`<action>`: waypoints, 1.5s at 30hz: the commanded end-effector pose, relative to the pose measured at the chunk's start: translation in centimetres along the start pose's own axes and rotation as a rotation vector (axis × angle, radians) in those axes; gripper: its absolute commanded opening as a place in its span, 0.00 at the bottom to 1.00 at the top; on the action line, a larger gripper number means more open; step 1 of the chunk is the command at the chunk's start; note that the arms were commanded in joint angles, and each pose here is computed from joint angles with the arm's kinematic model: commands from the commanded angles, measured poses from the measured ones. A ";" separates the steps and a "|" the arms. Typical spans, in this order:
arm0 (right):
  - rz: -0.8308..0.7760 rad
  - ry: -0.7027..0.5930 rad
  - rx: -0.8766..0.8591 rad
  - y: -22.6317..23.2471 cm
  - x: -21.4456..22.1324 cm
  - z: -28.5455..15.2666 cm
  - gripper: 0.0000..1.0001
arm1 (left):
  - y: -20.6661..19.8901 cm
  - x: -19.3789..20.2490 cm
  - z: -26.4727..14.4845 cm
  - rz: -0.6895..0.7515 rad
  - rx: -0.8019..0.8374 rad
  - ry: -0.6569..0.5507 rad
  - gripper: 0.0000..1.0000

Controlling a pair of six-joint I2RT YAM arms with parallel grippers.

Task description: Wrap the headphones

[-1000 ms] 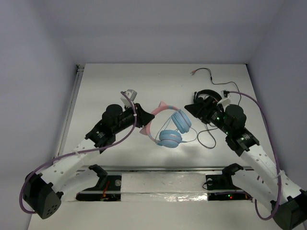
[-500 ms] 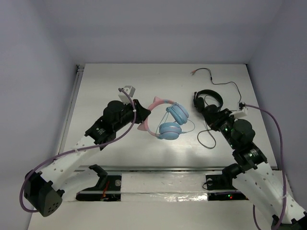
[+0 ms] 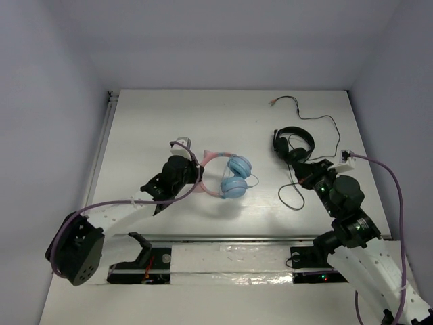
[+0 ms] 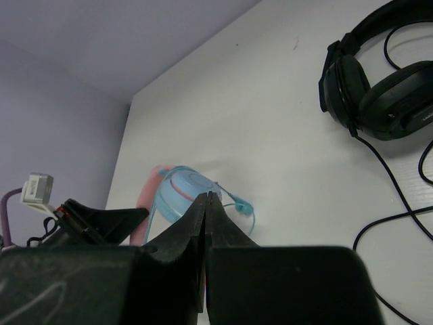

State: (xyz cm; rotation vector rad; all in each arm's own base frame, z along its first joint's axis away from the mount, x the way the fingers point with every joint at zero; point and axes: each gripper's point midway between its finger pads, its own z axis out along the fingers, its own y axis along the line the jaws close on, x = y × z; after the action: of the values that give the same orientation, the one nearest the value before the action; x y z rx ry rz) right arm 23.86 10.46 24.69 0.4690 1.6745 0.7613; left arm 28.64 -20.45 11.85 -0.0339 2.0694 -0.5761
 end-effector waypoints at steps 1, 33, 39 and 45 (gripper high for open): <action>-0.036 -0.026 -0.007 0.1 -0.7 -0.1 0.00 | -2.5 -6.0 0.8 -0.086 0.075 -0.243 0.00; -0.096 -0.108 -0.053 4.2 -6.4 -3.5 1.00 | -4.6 -14.5 -9.4 -0.207 0.159 -0.448 0.99; -0.148 -0.093 -0.066 5.2 -7.3 -4.5 1.00 | -5.8 -16.2 -12.8 -0.178 0.224 -0.479 0.99; -0.129 -0.223 -0.143 7.3 -10.8 -7.6 1.00 | -6.0 -18.1 -16.4 -0.163 0.263 -0.564 0.99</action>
State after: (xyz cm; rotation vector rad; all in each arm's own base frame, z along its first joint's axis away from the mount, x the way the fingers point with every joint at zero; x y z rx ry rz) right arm 20.05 7.97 34.66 0.3394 1.5346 0.7021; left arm 25.14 -15.79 32.52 -0.2181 1.5292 -0.8096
